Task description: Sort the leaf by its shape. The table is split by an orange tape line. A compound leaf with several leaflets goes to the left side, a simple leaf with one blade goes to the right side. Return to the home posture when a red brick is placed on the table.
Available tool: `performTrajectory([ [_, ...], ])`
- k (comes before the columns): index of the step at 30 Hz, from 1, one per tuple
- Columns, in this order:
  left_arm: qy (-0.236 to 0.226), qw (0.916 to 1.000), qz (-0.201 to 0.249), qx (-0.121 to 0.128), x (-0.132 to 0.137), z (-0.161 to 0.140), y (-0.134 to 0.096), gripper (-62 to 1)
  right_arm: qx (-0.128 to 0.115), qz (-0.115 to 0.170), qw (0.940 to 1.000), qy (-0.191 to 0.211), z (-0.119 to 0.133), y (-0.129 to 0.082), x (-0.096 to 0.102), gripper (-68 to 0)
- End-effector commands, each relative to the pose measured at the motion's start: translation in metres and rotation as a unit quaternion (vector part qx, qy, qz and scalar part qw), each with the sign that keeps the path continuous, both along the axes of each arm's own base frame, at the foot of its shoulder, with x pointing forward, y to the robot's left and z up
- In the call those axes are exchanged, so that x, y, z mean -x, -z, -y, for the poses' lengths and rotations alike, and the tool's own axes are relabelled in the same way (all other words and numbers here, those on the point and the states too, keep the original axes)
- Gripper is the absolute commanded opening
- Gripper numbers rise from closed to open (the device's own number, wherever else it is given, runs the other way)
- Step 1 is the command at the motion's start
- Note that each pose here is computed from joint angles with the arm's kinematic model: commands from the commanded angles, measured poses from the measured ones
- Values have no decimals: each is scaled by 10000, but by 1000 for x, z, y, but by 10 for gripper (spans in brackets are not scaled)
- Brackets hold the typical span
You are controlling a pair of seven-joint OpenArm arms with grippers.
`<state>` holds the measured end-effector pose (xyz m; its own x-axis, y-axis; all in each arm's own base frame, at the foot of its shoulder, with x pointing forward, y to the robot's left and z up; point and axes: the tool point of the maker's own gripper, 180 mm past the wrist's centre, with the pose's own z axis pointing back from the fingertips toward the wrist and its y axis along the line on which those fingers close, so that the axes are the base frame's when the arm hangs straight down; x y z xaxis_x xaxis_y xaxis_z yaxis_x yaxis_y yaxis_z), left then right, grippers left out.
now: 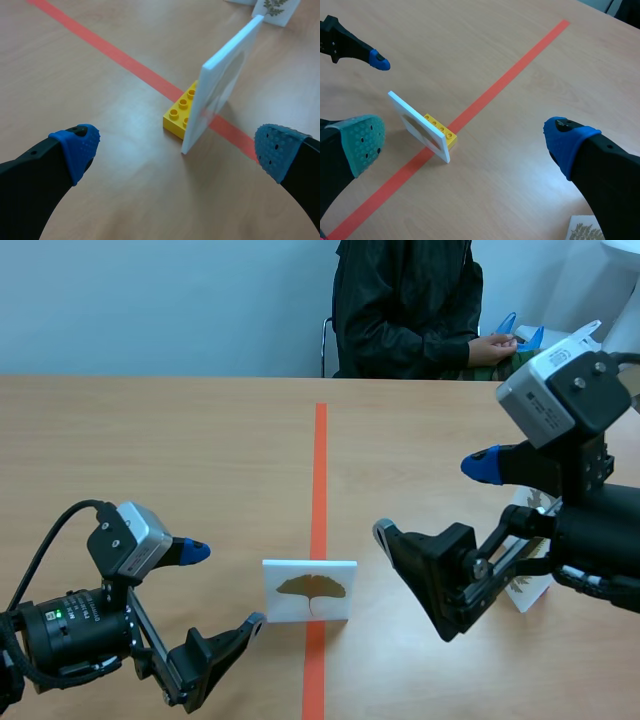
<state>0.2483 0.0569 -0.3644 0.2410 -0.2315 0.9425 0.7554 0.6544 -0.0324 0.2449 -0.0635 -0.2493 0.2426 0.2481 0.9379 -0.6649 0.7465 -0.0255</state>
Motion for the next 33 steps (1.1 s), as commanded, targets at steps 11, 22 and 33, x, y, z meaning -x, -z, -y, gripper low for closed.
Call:
performTrajectory([
  [11,478,9982,309,169,1,37,-9,14,-11,142,9999,38,4,-7,-5,4],
  [22,686,9966,431,115,-12,61,4,14,99,168,9998,49,5,-5,-6,4],
  [33,719,9961,464,199,-13,66,7,-140,100,167,9998,49,5,-5,-6,4],
])
